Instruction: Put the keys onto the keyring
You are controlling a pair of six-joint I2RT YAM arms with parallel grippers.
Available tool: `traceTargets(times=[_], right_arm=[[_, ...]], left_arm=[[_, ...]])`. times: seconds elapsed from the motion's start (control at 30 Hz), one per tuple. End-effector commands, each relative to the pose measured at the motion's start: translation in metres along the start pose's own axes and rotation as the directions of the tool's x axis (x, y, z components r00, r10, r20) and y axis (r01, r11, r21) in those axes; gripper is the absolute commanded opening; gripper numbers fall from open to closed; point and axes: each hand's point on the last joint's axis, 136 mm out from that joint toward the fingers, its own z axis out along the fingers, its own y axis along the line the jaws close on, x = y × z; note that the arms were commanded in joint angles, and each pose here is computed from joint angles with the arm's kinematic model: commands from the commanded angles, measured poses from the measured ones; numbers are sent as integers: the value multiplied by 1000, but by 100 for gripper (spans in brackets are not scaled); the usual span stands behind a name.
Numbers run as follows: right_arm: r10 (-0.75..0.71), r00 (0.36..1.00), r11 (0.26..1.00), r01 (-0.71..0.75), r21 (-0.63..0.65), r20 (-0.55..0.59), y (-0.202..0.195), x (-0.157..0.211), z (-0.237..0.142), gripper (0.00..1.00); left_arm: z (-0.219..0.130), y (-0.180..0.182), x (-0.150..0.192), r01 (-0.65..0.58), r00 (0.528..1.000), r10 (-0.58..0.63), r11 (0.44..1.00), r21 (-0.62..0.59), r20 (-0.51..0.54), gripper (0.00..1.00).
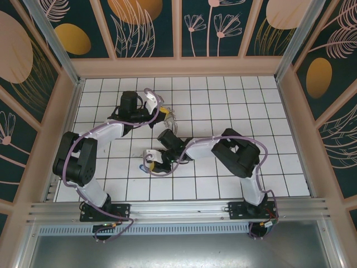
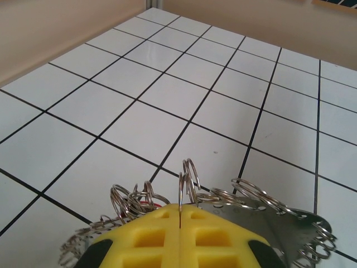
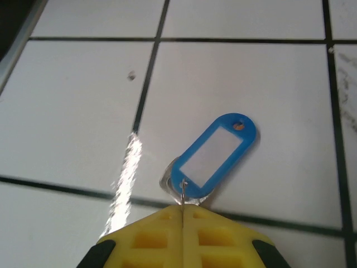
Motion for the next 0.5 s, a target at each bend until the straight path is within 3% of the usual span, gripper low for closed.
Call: traceTargets(times=[0.0,0.1,0.2,0.47], right_arm=[[38,996,995,-45,93,79,-3,-16,-29,0],[121,984,968,-147,203,132,-4,-7,-57,0],[226,949,897,-291,333,221,-9,9,-93,0],[451,792,597,-610,521,411,-30,67,-178,0]], left_arm=[[-7,-5,-21,-63,997,62,998,26,50,0],[-7,-8,-20,-64,997,62,997,34,52,0],[-8,-12,-20,-72,996,69,996,46,57,0],[-13,-29,-14,-92,994,87,992,83,63,0]])
